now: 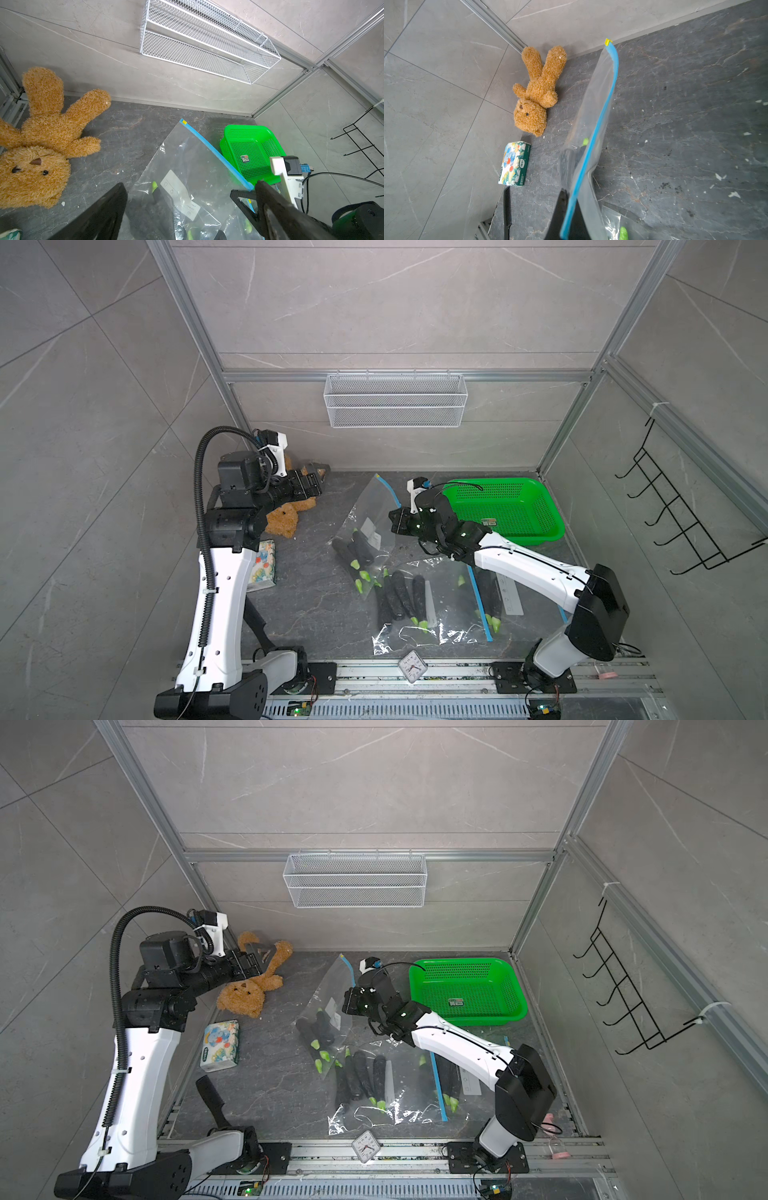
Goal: Place the eggplant in a zip-top bag and seal the zipper
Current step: Place the zipper food storage bag at the center of the board.
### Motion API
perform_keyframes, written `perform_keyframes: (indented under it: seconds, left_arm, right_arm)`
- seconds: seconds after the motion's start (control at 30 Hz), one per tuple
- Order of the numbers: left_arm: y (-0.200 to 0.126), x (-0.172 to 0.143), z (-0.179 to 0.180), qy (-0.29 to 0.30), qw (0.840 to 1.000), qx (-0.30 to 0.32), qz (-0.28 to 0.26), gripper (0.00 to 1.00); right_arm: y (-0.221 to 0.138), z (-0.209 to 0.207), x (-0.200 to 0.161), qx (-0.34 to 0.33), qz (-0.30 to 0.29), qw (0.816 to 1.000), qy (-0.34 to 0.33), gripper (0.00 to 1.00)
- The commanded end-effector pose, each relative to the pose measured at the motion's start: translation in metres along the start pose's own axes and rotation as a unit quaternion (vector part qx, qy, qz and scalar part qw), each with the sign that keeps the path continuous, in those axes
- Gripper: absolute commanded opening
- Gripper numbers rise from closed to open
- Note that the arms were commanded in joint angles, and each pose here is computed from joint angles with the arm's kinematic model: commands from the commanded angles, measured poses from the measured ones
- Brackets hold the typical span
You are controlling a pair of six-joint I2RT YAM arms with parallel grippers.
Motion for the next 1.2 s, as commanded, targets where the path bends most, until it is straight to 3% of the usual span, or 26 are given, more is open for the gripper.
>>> perform_keyframes:
  seconds: [0.0,0.37,0.7,0.97,1.17]
  left_arm:
    - [-0.014,0.005,-0.010,0.007,0.999,-0.026,-0.025,0.98]
    - [-0.014,-0.009,-0.002,0.009,1.000,-0.013,-0.014,0.99]
    - [-0.005,-0.027,0.017,0.002,1.000,0.026,-0.010,0.99]
    - [-0.002,-0.037,0.027,-0.002,0.999,0.040,-0.022,0.99]
    - [0.006,-0.055,0.052,0.017,0.994,0.093,-0.058,1.00]
  right_arm:
    - [-0.014,-0.008,0.013,-0.008,-0.042,0.999,0.009,0.00]
    - [-0.012,-0.054,-0.006,-0.072,-0.034,0.997,0.023,0.01]
    - [-0.040,-0.097,0.008,-0.126,-0.023,0.992,0.004,0.52]
    - [-0.091,-0.124,0.033,-0.185,-0.032,0.982,-0.035,0.62]
    - [-0.122,-0.145,0.034,-0.211,-0.029,0.974,-0.077,0.65]
Point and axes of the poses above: each gripper's point midway between its finger pads, its own y axis out along the fingers, its own z axis along the line the jaws close on, x = y × z, the point moved 10 cm from there along -y, back along the fingers, and after that the axes turned 11 degrees about -y, right-handed, at the moved point
